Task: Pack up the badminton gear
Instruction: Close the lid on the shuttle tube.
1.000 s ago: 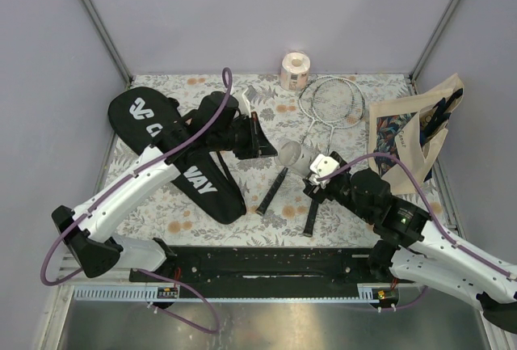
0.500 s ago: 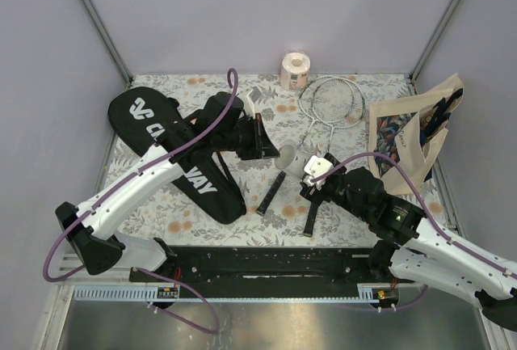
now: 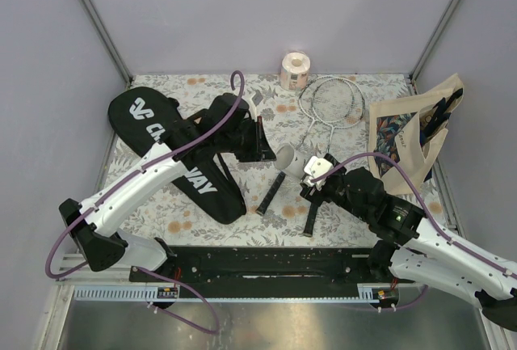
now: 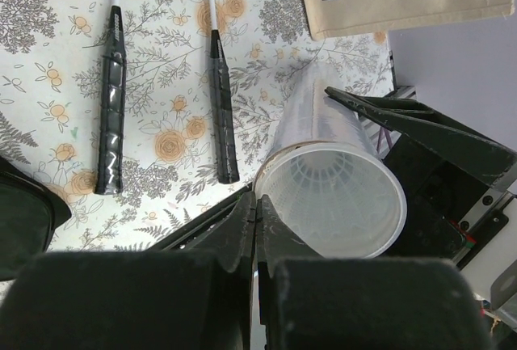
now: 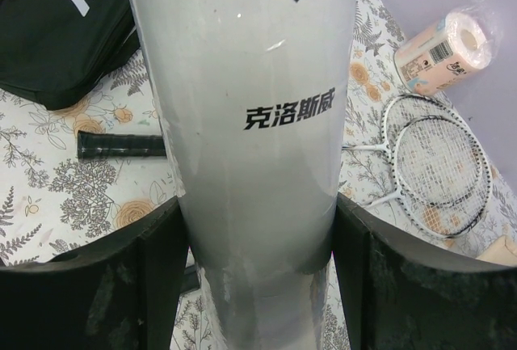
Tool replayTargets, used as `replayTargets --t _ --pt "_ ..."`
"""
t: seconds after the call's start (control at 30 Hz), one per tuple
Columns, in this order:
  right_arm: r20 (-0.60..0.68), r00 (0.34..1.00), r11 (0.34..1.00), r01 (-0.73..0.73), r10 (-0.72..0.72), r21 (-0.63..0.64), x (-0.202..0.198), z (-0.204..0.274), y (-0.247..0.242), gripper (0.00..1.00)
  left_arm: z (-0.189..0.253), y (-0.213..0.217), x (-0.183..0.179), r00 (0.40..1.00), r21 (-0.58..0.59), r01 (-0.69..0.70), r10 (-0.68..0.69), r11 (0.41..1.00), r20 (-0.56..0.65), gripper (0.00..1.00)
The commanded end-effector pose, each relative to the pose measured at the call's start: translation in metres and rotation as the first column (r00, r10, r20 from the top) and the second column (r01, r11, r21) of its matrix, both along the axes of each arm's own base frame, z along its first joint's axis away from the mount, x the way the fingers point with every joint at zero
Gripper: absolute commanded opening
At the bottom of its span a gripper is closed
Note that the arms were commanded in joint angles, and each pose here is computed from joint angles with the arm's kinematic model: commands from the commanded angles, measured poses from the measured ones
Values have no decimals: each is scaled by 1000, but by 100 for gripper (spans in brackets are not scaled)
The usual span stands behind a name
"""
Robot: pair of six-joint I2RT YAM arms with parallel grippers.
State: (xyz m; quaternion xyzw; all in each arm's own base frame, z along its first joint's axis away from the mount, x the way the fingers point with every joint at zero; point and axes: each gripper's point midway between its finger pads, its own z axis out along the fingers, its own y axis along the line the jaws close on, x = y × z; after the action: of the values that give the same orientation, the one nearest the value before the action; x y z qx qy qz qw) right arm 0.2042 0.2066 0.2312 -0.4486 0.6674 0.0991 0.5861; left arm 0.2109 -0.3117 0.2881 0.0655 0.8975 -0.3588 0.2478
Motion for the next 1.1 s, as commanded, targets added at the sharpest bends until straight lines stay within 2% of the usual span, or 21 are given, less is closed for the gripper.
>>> replayTargets --t 0.0,0.13,0.37,0.63,0.8,1.07 --pt "36 999 995 -28 25 97 -2 28 9 39 10 -3 -2 999 16 32 -33 999 30 0" --pt "38 998 995 -43 40 92 -3 29 10 39 7 -4 -4 998 51 49 -50 998 27 0" --pt "30 999 994 -48 45 100 -5 29 11 40 14 0 -6 998 61 39 -42 997 43 30" --pt "19 998 992 -59 58 110 -7 28 13 40 27 4 -7 997 38 22 -25 999 73 48" --pt "14 998 991 -68 67 117 -8 28 16 40 35 -6 -11 995 -37 53 -50 998 81 51" --pt "20 997 991 -80 78 110 -9 33 17 39 12 -16 -10 996 -8 80 -80 997 42 51"
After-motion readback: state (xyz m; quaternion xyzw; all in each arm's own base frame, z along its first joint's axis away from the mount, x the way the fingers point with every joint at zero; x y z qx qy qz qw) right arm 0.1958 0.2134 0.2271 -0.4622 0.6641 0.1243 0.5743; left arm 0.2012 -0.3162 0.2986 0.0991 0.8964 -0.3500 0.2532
